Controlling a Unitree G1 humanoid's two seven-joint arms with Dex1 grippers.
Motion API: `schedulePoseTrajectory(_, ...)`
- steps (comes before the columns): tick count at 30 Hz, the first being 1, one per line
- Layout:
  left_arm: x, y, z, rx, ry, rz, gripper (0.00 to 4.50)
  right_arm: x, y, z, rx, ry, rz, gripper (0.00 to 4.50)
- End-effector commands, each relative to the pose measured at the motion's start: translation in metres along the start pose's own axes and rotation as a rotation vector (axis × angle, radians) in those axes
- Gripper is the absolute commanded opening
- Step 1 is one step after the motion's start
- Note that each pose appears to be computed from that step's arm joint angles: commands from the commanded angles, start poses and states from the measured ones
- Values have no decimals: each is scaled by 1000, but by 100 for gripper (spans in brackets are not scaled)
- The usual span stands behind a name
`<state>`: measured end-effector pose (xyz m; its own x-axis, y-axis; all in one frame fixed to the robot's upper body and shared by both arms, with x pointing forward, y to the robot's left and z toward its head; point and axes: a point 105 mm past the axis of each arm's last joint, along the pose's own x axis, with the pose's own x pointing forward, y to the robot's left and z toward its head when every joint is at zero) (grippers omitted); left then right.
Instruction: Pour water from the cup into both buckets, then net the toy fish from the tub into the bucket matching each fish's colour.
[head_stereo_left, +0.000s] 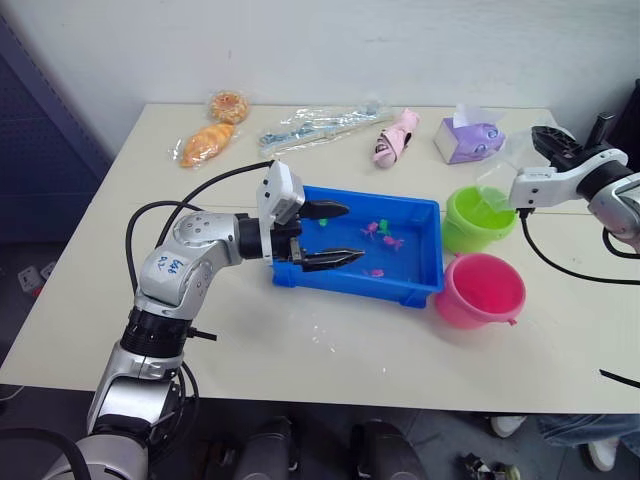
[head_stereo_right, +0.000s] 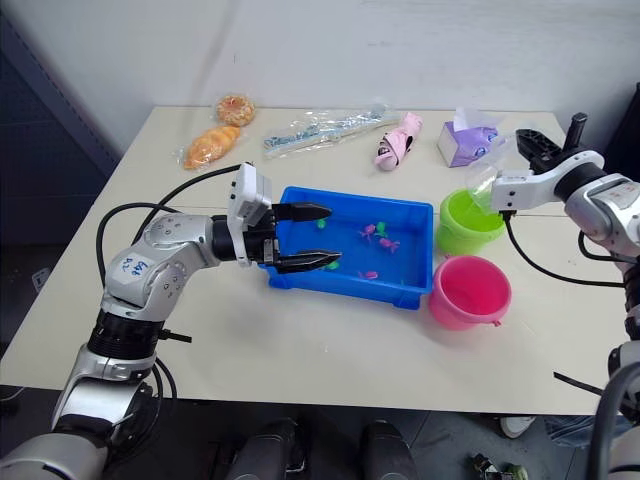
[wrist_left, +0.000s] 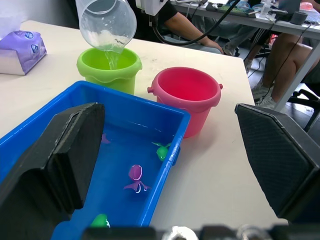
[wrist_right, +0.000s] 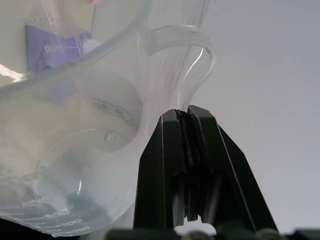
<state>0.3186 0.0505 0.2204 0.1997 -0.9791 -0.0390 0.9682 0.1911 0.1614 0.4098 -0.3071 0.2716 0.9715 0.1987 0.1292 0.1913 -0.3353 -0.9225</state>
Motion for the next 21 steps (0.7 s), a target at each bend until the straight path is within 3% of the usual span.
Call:
schedulePoseTrajectory(1, 0, 0, 14, 52, -33, -7, 450, -9, -25, -28, 61, 91, -82, 9)
schedulePoseTrajectory(5, 0, -1, 13, 53, -34, -9, 450, -22, -14, -56, 511, 249, -162, 9)
schedulePoseTrajectory(11, -1, -2, 12, 50, -32, -17, 450, -58, 5, -73, 1034, 368, -329, 9)
schedulePoseTrajectory(21, -9, -28, 15, -11, -25, -189, 450, -151, 65, -47, 1754, 592, -619, 9)
